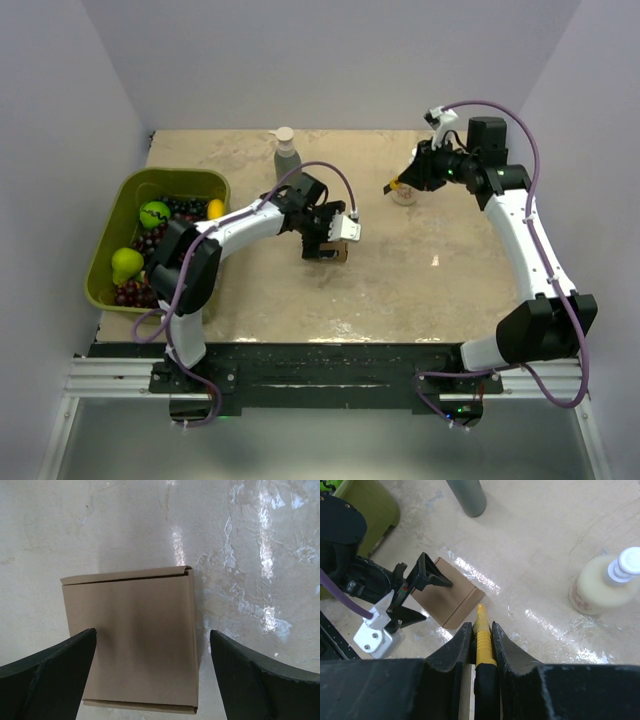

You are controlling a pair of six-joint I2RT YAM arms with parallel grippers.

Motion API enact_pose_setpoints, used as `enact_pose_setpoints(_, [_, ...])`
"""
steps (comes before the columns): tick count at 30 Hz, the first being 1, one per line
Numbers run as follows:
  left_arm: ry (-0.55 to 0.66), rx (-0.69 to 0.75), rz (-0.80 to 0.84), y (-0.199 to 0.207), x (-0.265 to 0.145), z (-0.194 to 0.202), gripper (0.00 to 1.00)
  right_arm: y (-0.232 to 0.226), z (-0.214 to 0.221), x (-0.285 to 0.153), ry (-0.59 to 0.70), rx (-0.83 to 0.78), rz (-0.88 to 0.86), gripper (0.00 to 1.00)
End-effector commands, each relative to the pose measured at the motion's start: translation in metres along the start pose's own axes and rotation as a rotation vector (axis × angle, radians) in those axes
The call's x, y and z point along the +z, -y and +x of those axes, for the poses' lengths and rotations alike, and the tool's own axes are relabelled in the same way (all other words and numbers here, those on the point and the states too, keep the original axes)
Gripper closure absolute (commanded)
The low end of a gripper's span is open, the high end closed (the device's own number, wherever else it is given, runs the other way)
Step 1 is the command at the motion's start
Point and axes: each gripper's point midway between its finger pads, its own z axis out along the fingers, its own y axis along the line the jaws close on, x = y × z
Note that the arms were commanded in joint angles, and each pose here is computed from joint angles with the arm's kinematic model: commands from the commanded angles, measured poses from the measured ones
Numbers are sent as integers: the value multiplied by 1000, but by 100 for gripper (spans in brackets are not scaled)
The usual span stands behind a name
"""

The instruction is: Unpack the express box

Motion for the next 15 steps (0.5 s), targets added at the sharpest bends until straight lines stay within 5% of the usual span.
enact_pose_setpoints(1, [-55, 91, -61, -9, 7, 14, 0, -5, -11, -5, 45, -13, -15, 100])
enact_pose_setpoints(8, [-127, 145, -81, -11, 20, 40, 1, -1, -12, -3, 42, -3, -10, 100])
enact_pose_setpoints(11, [-92, 139, -31, -8, 23, 38, 23, 0, -14, -3, 41, -3, -12, 100])
enact_pose_setpoints(15, [3, -31, 41, -13, 17, 21, 40, 3, -16, -4, 42, 0, -9, 100])
